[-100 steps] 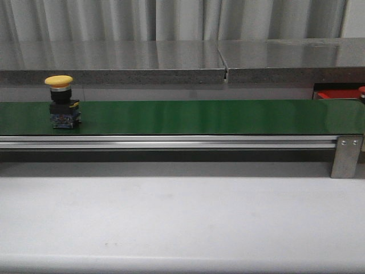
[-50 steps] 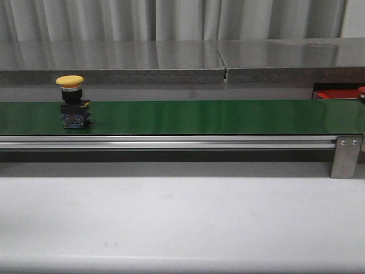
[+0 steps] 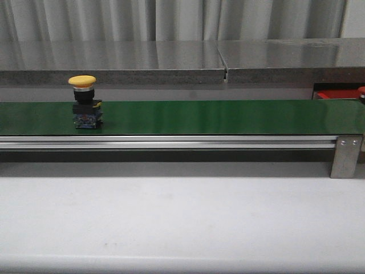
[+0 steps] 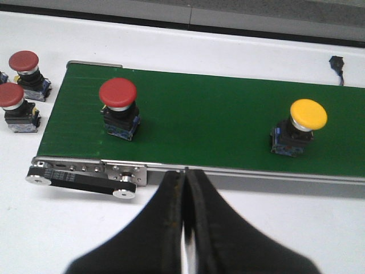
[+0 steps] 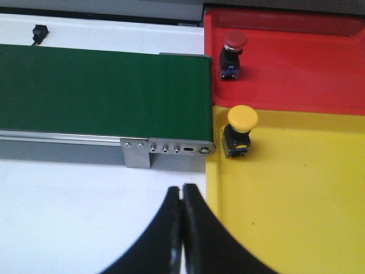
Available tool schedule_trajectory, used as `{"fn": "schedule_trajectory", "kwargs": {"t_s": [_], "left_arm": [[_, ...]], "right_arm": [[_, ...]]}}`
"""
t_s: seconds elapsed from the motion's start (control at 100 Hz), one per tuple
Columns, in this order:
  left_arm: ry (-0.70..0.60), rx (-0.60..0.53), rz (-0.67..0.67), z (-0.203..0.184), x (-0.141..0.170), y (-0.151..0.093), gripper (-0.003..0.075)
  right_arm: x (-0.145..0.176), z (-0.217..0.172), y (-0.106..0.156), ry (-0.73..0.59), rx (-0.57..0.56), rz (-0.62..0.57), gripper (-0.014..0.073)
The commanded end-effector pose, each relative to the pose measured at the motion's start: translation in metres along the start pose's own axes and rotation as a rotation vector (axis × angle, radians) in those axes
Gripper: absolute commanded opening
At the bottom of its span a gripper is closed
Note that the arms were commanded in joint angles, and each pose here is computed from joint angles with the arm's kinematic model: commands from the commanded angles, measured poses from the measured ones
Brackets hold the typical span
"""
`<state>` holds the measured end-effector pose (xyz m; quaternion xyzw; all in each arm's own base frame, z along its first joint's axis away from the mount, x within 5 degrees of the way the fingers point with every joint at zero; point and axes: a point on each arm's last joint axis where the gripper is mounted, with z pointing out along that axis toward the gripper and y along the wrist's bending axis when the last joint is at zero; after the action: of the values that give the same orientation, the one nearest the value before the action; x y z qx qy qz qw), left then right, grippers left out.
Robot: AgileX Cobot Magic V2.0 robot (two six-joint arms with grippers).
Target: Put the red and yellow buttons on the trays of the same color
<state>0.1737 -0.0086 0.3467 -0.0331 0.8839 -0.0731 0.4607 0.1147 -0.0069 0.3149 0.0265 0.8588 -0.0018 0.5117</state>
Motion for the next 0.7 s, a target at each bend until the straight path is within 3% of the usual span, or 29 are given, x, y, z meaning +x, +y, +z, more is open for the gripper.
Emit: {"fn": "schedule_trajectory", "kwargs": {"t_s": [0.0, 0.36, 0.69], "left_arm": [[-0.120, 0.020, -0.014, -0.015, -0.001, -0.004, -0.0020], [-0.167, 0.096, 0.019, -0.036, 0.051, -0.009, -0.0020], [-0.157, 0.095, 0.021, -0.039, 0.062, -0.007, -0.0020]], "right_arm": [[-0.013, -0.005, -0.001, -0.092, 0.012, -0.006, -0.0117], [-0.013, -0.005, -0.001, -0.092, 0.012, -0.006, -0.0117], [-0.013, -0.005, -0.001, -0.092, 0.012, -0.006, -0.0117]]}}
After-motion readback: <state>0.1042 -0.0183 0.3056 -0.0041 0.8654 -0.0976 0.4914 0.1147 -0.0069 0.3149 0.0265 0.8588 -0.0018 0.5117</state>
